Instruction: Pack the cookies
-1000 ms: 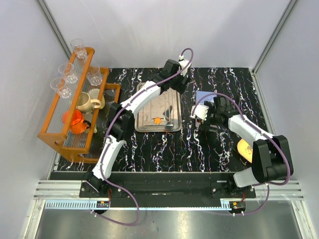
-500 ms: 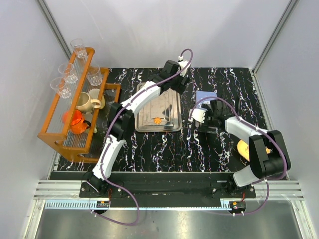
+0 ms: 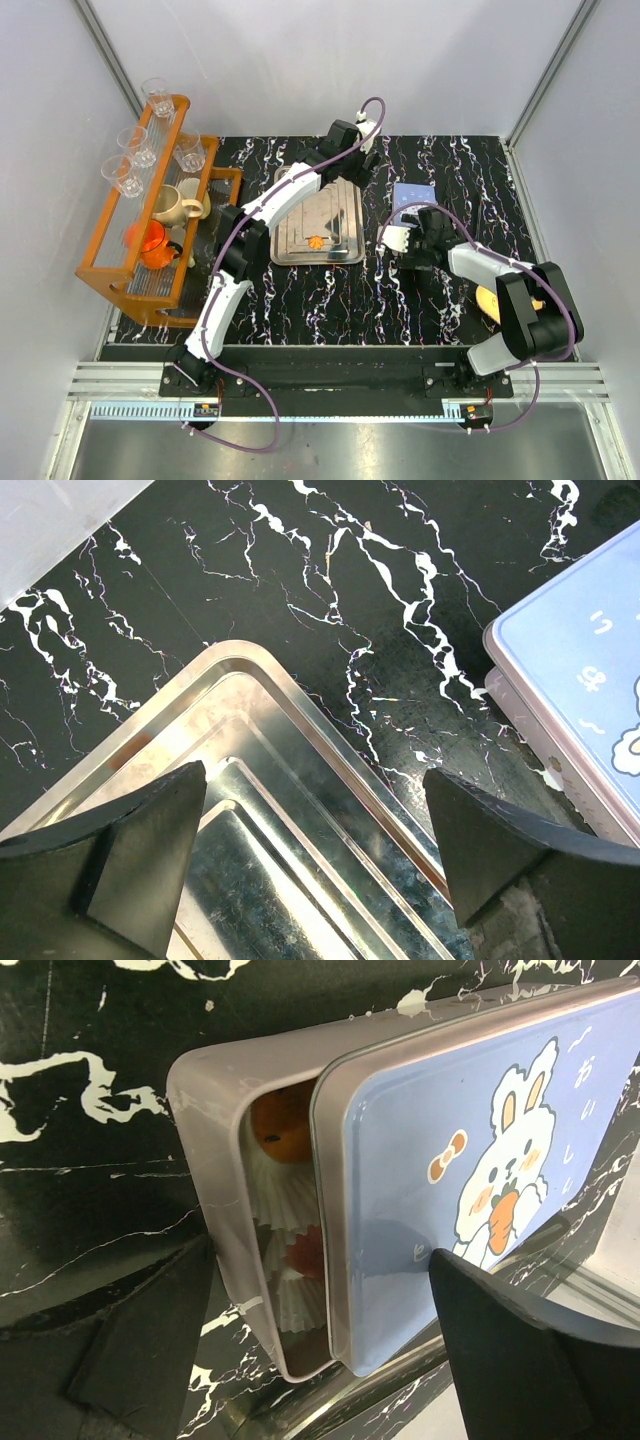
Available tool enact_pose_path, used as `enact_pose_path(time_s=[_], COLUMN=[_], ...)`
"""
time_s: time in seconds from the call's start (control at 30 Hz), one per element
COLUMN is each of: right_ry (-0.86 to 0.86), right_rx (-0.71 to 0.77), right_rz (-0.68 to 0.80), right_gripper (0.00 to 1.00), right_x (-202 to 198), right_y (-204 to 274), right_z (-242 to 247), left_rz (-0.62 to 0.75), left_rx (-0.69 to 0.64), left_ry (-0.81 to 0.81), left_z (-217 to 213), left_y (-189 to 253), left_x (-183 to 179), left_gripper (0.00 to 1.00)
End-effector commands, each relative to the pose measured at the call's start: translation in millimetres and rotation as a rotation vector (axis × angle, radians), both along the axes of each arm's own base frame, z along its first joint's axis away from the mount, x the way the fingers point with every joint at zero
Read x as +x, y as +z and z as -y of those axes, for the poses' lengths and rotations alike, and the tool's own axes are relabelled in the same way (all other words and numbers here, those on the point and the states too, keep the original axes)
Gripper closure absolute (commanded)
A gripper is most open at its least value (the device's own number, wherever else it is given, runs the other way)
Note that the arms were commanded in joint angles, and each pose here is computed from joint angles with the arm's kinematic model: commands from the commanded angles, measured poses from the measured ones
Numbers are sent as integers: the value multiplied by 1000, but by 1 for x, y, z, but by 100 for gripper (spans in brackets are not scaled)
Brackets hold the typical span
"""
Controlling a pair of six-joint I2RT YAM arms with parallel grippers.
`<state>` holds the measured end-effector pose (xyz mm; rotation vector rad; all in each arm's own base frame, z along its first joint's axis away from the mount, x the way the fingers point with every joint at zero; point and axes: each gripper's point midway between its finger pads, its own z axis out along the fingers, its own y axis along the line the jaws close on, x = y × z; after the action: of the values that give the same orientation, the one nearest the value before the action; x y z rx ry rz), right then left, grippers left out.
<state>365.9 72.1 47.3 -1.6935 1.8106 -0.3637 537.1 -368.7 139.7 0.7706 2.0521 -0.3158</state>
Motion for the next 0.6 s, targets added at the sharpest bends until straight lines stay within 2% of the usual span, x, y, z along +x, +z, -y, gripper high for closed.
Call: enact_pose_path(time_s=[0.0, 0.57], right_ry=[21, 11], right_rx=[-29, -36], right_rz=[17, 20], right_gripper=[8, 24], right_x=[-13, -33], right_y=[-3, -13], right_z=[0, -4], left_rz=[38, 12], left_rx=[-51, -62], left_ry=[13, 26], left_z=[1, -3], left_y=[16, 12], left_x=[12, 7], left_gripper=[5, 6])
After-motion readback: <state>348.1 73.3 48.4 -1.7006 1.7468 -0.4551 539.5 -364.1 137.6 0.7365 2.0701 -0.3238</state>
